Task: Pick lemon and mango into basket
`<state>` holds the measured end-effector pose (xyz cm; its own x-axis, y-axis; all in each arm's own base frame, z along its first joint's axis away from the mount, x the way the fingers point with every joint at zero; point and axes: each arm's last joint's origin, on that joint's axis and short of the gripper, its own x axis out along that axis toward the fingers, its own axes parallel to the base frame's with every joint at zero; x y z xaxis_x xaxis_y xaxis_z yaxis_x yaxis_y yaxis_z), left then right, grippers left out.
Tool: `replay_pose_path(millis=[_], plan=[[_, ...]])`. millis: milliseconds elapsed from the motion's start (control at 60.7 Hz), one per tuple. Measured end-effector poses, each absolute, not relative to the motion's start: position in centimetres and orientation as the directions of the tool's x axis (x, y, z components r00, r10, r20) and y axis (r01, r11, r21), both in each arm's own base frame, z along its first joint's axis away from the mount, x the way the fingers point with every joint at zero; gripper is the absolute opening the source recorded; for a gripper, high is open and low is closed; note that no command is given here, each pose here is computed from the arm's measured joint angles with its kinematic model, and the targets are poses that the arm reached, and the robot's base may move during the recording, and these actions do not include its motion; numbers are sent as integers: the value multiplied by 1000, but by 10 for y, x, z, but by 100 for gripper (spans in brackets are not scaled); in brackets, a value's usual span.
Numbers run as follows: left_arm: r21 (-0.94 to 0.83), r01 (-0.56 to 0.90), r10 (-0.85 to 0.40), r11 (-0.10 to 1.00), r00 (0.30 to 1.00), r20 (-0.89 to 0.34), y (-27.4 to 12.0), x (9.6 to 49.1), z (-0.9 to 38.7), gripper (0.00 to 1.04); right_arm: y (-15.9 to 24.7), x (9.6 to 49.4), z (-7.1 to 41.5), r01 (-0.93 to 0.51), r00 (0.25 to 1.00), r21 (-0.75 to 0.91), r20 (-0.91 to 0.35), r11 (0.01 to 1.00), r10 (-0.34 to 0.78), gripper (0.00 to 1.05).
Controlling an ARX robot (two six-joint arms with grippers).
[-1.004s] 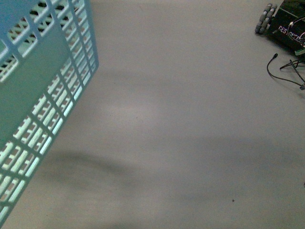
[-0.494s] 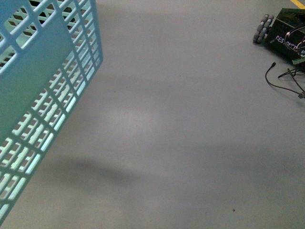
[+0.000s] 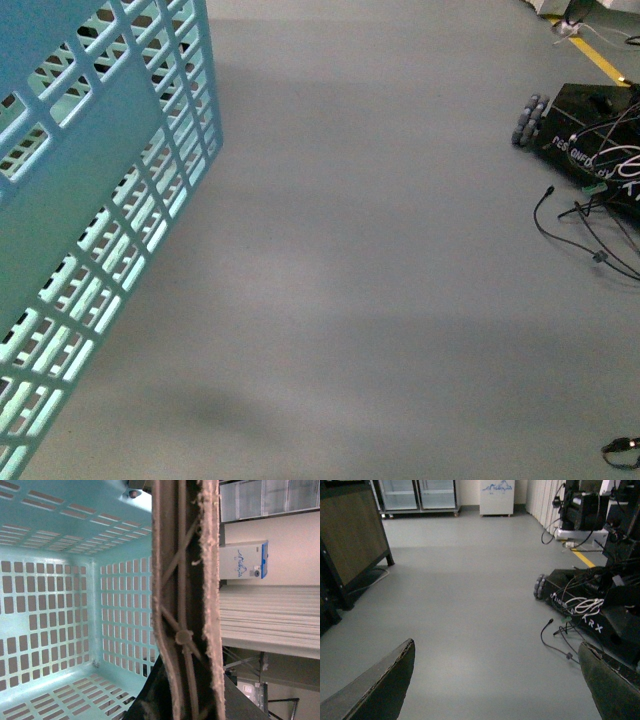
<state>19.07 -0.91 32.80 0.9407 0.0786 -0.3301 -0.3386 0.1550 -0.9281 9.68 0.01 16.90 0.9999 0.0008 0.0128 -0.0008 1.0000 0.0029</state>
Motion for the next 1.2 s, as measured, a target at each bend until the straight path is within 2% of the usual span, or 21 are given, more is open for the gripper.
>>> replay_pose_path(millis=[1202], plan=[[-928, -338, 77, 155, 941, -330, -9, 191, 328, 6, 0, 97, 169, 0, 1000, 2, 13, 1000, 0, 96]])
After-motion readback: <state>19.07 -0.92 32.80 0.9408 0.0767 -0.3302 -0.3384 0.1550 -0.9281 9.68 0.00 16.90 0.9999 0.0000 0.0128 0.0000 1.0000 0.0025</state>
